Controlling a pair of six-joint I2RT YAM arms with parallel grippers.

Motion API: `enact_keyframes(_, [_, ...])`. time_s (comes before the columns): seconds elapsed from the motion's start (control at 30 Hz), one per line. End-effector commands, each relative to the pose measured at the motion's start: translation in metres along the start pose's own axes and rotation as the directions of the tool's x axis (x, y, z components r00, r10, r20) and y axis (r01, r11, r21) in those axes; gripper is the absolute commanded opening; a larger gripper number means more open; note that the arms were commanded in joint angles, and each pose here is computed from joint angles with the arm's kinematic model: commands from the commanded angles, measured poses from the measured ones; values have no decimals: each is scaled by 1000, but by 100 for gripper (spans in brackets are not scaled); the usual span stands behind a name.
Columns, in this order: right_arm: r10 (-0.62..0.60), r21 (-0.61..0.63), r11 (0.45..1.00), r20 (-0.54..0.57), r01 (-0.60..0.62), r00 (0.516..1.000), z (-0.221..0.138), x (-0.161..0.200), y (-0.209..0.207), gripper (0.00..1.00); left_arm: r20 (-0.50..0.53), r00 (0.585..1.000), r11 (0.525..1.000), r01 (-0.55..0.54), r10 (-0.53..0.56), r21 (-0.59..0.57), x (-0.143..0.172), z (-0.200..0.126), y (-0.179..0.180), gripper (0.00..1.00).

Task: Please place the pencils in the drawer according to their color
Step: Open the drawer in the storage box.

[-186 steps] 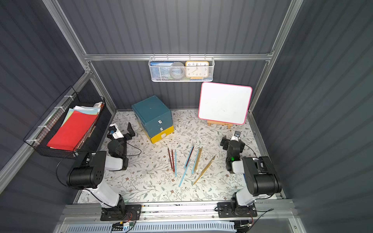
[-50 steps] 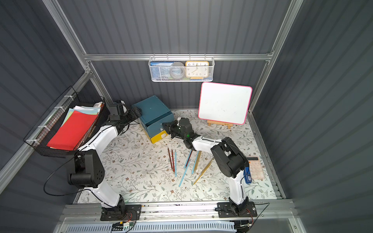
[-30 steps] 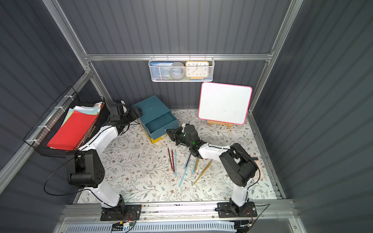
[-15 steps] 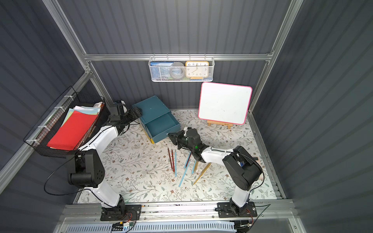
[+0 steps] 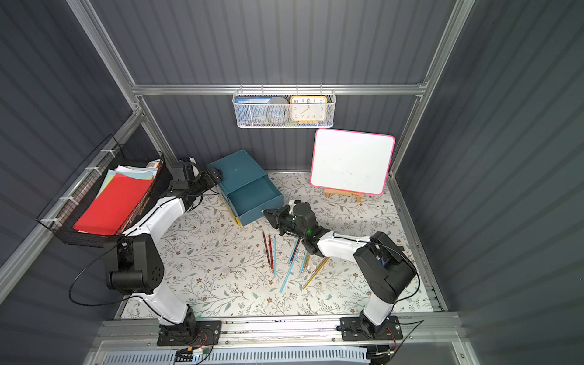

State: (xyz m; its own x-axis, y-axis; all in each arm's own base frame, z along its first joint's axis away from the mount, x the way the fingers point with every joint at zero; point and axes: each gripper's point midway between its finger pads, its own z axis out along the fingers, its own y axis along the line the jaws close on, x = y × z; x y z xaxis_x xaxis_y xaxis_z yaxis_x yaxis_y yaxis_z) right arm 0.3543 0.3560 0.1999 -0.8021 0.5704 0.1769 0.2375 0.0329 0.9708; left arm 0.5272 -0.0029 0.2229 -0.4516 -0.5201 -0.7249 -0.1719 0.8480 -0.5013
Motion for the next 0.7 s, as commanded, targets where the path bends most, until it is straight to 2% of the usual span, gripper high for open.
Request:
enact_keyframes(0.0, [-22,-9,1000,-11,22,1000,-7,6,6,0,-43,999,1000,10,-10,-9,14,8,6,100])
enact_keyframes(0.4, [-34,4,999,2,34,999,-12,1,5,0,-43,999,1000,11,-11,-3,15,9,5,100])
enact_keyframes(0.43, [-34,4,999,0,34,999,-11,2,6,6,-42,999,1000,11,-11,-3,14,8,5,100])
enact_keyframes(0.53, [-33,5,999,-1,33,999,-9,0,5,36,-44,999,1000,13,-13,-4,15,8,6,100])
enact_keyframes(0.6, [-32,5,999,-5,32,999,-8,0,5,45,-44,999,1000,12,-12,-3,16,8,5,100])
enact_keyframes(0.67, [-36,5,999,-11,36,999,-8,0,6,49,-42,999,1000,12,-12,-1,15,7,4,100])
